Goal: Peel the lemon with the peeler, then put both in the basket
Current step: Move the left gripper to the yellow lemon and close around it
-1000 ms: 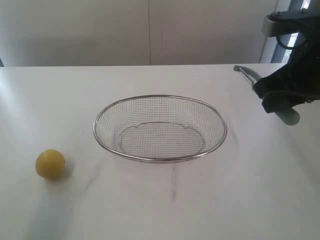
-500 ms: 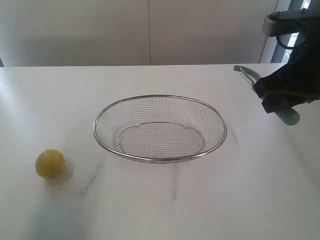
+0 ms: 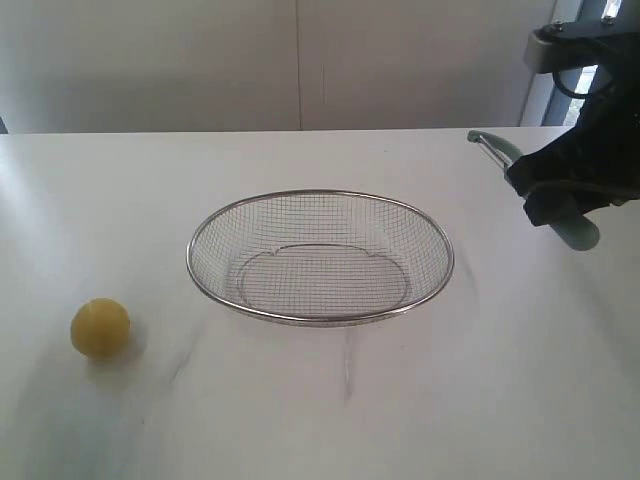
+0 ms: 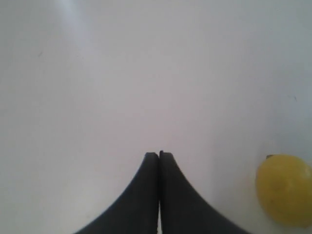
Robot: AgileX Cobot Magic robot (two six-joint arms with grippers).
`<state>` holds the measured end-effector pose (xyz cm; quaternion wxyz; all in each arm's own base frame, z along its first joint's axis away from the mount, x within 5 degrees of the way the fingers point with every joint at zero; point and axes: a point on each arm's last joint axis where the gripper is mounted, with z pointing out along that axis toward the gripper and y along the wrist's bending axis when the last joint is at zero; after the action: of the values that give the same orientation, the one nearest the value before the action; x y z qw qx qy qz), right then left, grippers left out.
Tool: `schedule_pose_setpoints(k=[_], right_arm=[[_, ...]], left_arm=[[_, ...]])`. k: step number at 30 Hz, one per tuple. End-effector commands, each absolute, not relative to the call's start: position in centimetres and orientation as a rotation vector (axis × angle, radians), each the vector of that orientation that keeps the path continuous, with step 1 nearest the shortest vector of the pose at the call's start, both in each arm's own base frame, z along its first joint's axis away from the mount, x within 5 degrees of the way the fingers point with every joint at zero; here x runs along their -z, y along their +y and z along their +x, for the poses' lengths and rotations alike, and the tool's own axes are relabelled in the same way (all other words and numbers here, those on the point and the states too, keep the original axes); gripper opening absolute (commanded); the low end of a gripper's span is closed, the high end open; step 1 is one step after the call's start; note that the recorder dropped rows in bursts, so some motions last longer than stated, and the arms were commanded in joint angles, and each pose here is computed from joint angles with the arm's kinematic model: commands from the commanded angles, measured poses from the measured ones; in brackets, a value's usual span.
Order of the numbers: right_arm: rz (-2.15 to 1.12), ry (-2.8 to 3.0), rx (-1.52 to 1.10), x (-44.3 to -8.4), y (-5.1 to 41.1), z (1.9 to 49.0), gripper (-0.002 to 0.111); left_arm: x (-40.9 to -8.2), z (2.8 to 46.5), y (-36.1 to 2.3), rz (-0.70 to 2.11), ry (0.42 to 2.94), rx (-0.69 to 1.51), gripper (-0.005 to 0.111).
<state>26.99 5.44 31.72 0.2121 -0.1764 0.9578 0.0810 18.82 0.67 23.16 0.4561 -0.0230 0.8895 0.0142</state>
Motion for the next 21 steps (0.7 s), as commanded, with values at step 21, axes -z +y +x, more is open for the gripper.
schedule_pose_setpoints(k=[21], right_arm=[[-0.478,2.637,-0.229,-31.9,5.4,26.9,0.003]], left_arm=[[-22.5,23.4,-7.2,0.097,2.471,0.184,0.000]])
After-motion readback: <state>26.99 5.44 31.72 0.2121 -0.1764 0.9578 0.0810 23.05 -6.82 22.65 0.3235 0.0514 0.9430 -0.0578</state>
